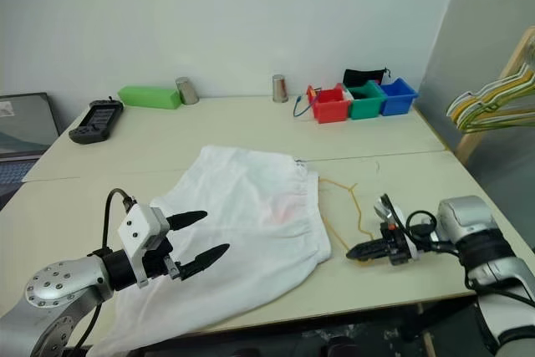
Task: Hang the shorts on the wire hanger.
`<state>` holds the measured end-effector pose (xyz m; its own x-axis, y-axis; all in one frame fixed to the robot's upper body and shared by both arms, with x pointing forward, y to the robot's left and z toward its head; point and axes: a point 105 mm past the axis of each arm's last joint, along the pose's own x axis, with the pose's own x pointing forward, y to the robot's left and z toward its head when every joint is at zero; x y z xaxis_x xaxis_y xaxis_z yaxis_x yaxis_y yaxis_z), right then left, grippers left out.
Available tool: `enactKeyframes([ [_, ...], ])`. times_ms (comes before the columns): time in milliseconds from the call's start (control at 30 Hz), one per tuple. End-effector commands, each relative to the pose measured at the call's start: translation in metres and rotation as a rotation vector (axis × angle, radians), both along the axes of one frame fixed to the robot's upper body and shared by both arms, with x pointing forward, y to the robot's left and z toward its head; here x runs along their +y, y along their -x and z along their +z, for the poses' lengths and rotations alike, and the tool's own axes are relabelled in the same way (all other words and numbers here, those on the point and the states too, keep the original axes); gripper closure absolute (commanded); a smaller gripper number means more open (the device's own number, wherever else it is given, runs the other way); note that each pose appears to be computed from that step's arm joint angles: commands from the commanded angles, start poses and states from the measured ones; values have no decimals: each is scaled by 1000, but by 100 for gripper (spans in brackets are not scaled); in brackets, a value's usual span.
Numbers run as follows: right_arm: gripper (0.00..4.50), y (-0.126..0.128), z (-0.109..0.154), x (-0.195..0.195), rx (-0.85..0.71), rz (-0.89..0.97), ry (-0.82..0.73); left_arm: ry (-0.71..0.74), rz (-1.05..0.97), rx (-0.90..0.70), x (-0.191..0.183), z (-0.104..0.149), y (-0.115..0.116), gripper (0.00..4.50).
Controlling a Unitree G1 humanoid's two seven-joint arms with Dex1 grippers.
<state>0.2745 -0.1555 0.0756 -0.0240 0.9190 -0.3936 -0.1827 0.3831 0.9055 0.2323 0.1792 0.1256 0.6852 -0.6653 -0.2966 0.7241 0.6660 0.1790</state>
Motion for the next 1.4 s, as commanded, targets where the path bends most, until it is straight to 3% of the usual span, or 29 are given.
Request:
enactKeyframes([
  [33, 450, -6, 8, 3, -12, 11, -15, -17, -13, -60, -3, 11, -1, 2],
  [367, 450, -19, 2, 23, 0, 24, -26, -17, -12, -77, -3, 12, -3, 2],
  [500, 450, -55, 15, 37, -138, -40, -30, -20, -28, -88, -5, 14, -7, 2],
  [567, 450, -69, 29, 41, -246, -37, -32, -24, -43, -81, -5, 16, -8, 2],
  [700, 450, -106, 55, 48, -652, 11, 118, -45, -93, -17, 6, 25, -14, 2],
  [800, 450, -120, 90, 61, -861, 35, 149, -67, -92, -25, 22, 49, -30, 2],
  [933, 450, -123, 109, 75, -1183, 135, 289, -93, -92, -92, 39, 95, -53, 2],
  [1033, 450, -126, 108, 78, -1423, 224, 455, -94, -86, -174, 45, 129, -71, 2],
  [1200, 450, -138, 94, 72, -1638, 279, 673, -66, -118, -235, 49, 170, -89, 2],
  [1400, 450, -149, 98, 79, -1854, 266, 787, -204, -173, -273, 52, 177, -115, 2],
])
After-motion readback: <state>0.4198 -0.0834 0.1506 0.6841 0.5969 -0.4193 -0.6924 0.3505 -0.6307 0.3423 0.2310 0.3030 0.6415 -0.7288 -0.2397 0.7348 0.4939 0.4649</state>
